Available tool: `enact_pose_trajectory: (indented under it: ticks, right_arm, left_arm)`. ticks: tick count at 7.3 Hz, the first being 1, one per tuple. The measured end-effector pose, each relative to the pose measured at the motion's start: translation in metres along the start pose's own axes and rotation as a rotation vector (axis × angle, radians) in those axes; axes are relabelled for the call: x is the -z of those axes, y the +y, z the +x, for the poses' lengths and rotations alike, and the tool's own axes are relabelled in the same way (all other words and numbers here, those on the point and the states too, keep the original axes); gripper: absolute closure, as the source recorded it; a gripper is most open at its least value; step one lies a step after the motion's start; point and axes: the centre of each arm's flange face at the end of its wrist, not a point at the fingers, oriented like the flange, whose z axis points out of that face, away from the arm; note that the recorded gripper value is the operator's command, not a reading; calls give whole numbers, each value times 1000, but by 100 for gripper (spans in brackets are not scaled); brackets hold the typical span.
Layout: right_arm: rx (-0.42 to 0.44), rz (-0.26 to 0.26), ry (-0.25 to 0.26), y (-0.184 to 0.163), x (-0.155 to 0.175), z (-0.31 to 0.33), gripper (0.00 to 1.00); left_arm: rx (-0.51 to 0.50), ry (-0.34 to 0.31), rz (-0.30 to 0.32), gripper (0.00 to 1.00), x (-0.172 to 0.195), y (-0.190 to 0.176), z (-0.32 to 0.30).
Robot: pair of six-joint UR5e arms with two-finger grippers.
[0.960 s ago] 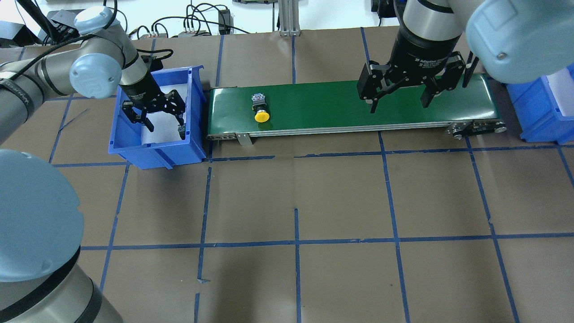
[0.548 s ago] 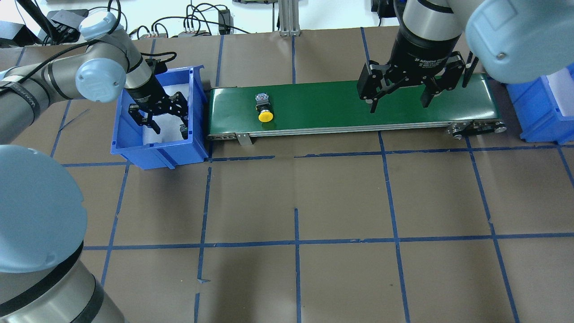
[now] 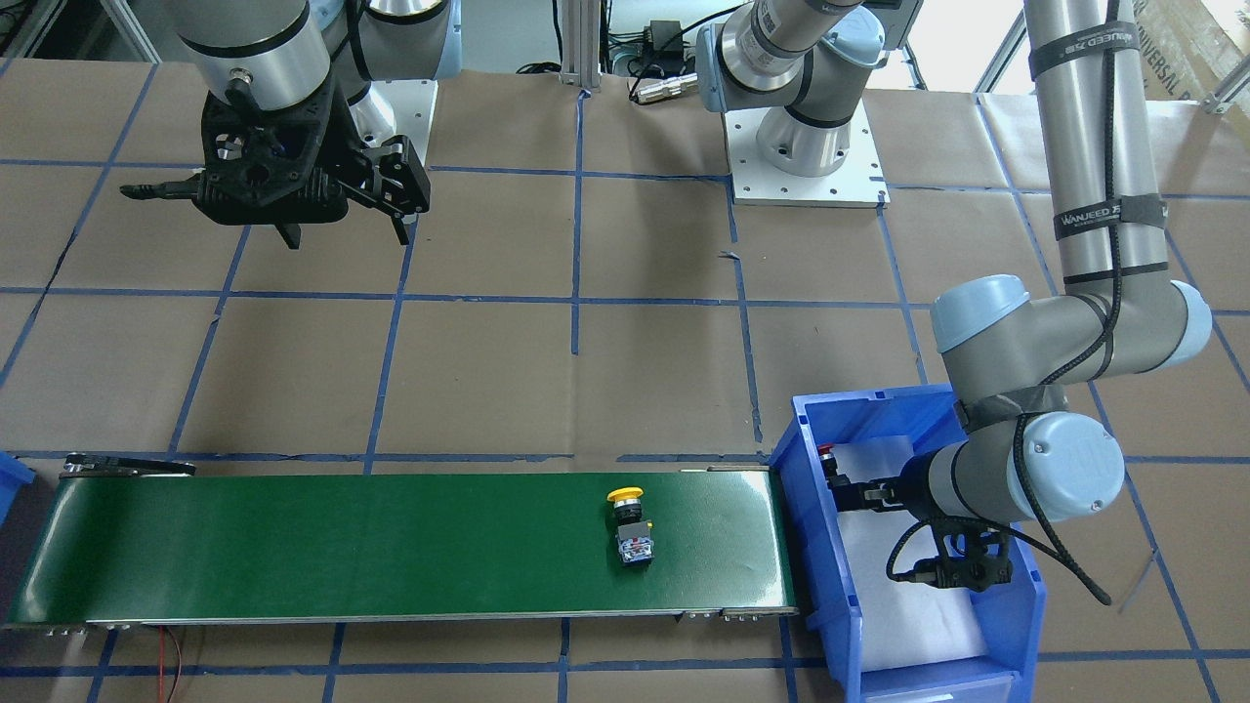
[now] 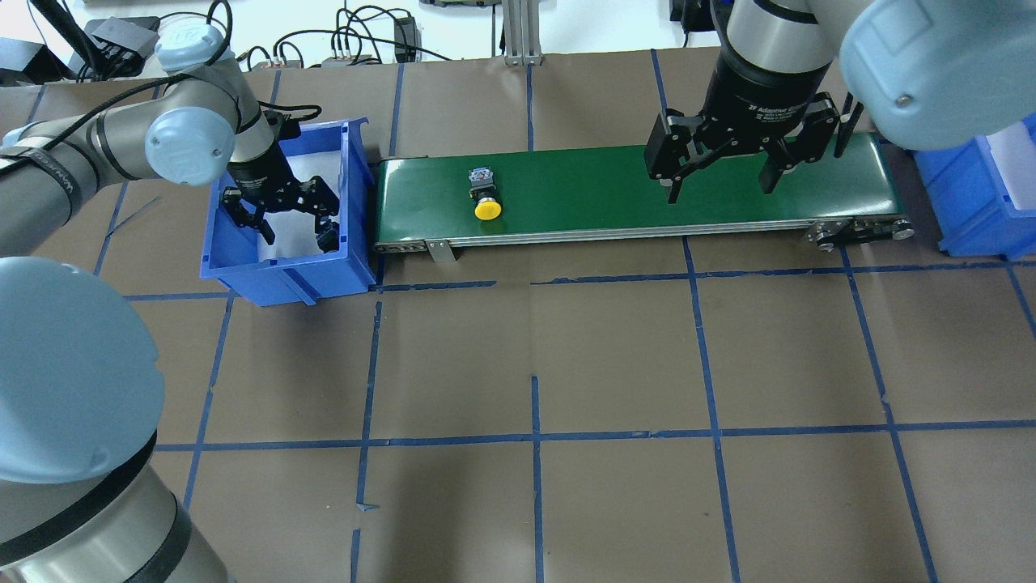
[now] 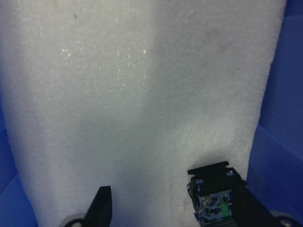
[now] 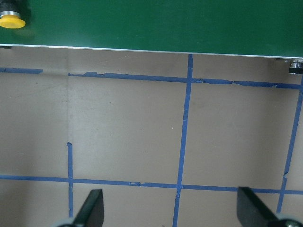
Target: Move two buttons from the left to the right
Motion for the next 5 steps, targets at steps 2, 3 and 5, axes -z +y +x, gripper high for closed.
enact_pose_trajectory:
  ticks: [2, 3, 5]
  right_arm:
    - [0, 0, 0, 0, 0, 0, 0]
    - [0, 0, 0, 0, 0, 0, 0]
    - [0, 0, 0, 1, 1, 0, 0]
  left_arm:
    - [-12, -45, 7, 3, 8, -2, -4]
    - [-13, -54, 14, 3, 17, -5, -5]
    - [-7, -46, 21, 3, 36, -9, -4]
